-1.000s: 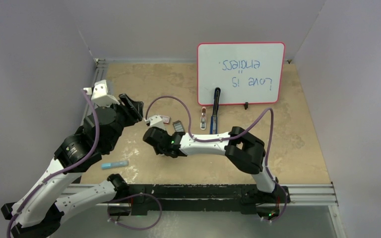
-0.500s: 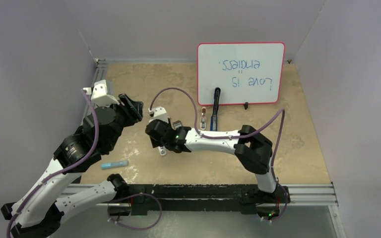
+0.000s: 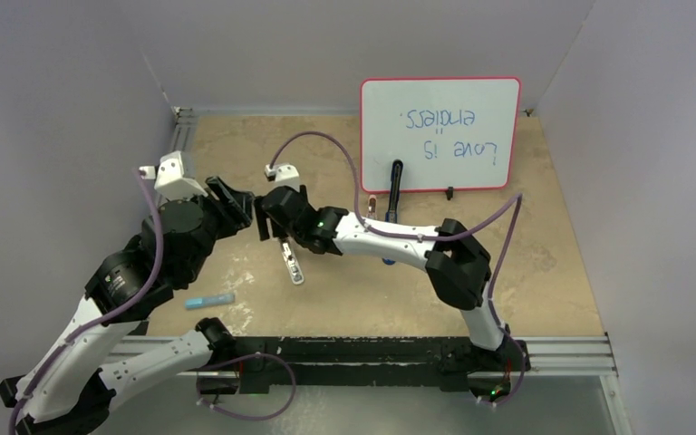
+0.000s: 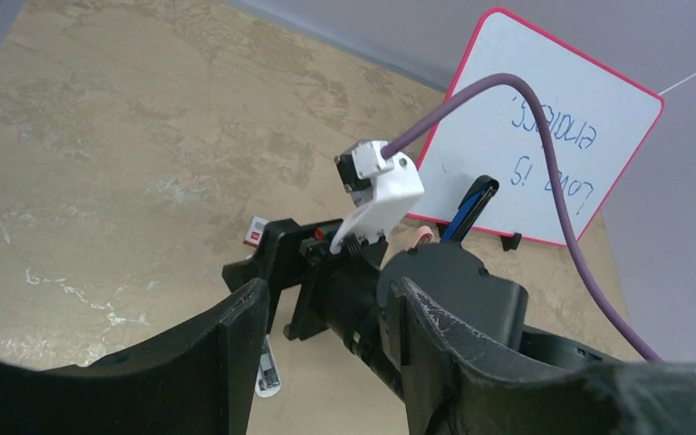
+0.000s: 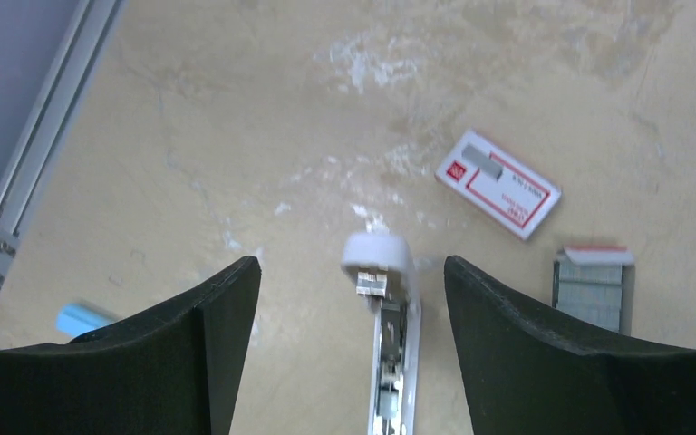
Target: Load the staples into the stapler
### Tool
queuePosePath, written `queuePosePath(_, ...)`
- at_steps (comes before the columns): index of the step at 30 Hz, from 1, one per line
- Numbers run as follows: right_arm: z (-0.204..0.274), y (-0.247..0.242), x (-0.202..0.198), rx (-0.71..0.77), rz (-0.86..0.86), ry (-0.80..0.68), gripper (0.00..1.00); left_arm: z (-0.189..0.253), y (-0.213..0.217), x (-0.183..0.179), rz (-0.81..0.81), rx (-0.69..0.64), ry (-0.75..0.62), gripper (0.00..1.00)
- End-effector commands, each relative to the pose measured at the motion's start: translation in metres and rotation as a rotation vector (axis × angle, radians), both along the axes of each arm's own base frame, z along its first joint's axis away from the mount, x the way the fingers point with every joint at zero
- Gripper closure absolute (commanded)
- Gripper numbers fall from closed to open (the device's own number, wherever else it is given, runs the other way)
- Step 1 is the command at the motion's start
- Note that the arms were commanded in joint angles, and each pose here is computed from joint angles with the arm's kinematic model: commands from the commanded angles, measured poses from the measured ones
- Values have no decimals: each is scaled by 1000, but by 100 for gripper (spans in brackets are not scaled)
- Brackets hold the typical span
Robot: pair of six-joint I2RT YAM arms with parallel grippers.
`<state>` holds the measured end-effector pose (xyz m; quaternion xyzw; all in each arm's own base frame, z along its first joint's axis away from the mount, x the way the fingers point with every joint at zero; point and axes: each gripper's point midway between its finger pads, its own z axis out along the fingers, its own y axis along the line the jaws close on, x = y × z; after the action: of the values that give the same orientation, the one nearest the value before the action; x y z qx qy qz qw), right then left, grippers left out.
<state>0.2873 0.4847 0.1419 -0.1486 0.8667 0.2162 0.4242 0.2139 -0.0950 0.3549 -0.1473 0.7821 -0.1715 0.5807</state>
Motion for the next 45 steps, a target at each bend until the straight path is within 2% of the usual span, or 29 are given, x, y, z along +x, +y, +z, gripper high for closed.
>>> queuePosePath(1, 17, 17, 21, 21, 17, -57, 25, 20, 7, -6, 14, -59, -39, 49)
queuePosePath(6, -1, 17, 25, -34, 4, -37, 34, 5, 7, -10, 17, -63, 11, 49)
queuePosePath(17, -14, 14, 22, -57, 12, -15, 67, -29, -2, -16, -2, -82, 110, 49)
queuePosePath(20, -11, 7, 26, -71, -15, -31, 72, -49, -7, -21, -4, -114, 179, 49)
queuePosePath(28, 11, -20, 42, -84, -60, -90, 73, -117, -30, -36, -15, -207, 383, 51)
queuePosePath(34, 5, -32, 44, -120, -74, -103, 73, -180, -51, -45, -37, -247, 524, 62)
queuePosePath(40, 4, -33, 40, -109, -59, -101, 73, -234, -80, -48, -130, -260, 617, 67)
queuePosePath(45, 2, -33, 37, -104, -48, -91, 74, -254, -98, -38, -204, -242, 649, 68)
